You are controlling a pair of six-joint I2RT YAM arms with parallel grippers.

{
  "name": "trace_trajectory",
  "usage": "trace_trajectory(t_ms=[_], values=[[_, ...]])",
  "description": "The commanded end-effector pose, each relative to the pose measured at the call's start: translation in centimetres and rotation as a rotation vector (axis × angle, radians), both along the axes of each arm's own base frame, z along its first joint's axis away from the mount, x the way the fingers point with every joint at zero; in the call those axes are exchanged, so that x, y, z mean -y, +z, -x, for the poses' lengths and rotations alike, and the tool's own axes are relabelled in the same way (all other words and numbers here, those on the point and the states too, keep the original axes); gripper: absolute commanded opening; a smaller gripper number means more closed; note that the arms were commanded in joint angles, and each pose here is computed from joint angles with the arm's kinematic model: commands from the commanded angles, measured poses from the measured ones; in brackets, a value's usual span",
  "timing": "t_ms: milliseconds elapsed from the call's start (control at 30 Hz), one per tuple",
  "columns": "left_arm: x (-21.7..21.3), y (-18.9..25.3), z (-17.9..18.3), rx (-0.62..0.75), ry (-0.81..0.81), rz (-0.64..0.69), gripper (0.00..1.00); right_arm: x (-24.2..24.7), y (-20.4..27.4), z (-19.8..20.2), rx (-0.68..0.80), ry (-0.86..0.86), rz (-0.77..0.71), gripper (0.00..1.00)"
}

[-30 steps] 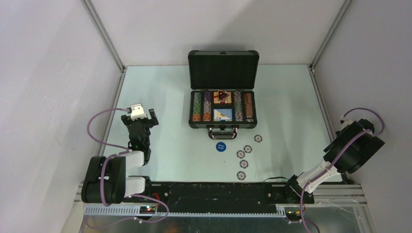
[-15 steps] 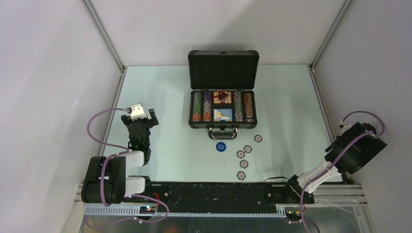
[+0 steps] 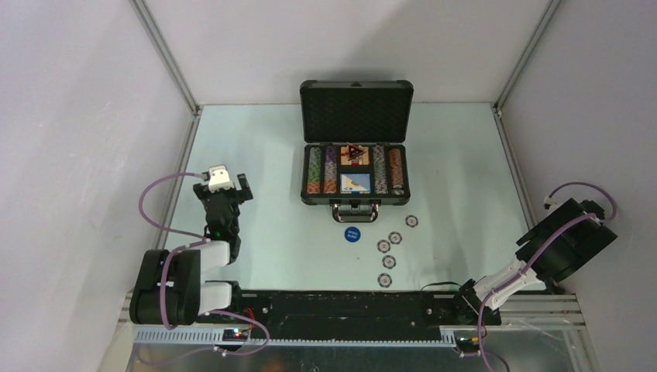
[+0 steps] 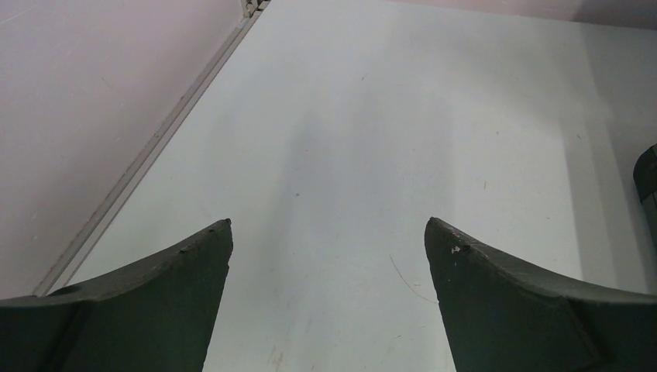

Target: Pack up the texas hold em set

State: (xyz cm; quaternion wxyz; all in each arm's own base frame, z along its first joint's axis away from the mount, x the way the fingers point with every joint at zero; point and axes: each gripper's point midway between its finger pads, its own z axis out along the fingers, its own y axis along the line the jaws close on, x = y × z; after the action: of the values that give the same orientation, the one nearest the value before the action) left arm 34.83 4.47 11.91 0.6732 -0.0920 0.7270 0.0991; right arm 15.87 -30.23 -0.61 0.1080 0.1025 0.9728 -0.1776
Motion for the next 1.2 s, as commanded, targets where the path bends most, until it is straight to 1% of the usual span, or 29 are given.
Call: trace_trajectory(t_ms=[0,133,533,700,1167], values=[[-0.3,1.6,-0.3,0.066,0.013,0.012,0.98,1.6,1.4,1.6,-0.002,-0.048,0.057,0.33],[-0.3,1.6,-0.3,0.066,0.013,0.012,0.98,1.7,1.9,1.8,0.004,-0.049,0.066,0.3],[-0.3,1.6,-0.3,0.067,0.014,0.012,0.98,1.9,2.6,1.8,0.033,-0.051,0.069,0.29],[-0.3,1.6,-0.3,0.066,0.014,0.012,0.98,1.9,2.4,2.1,0.017,-0.045,0.069,0.27],[-0.3,1.6,-0.3,0.066,0.014,0.012,0.98,2.8,3.6,3.1,-0.026,-0.017,0.121,0.26]])
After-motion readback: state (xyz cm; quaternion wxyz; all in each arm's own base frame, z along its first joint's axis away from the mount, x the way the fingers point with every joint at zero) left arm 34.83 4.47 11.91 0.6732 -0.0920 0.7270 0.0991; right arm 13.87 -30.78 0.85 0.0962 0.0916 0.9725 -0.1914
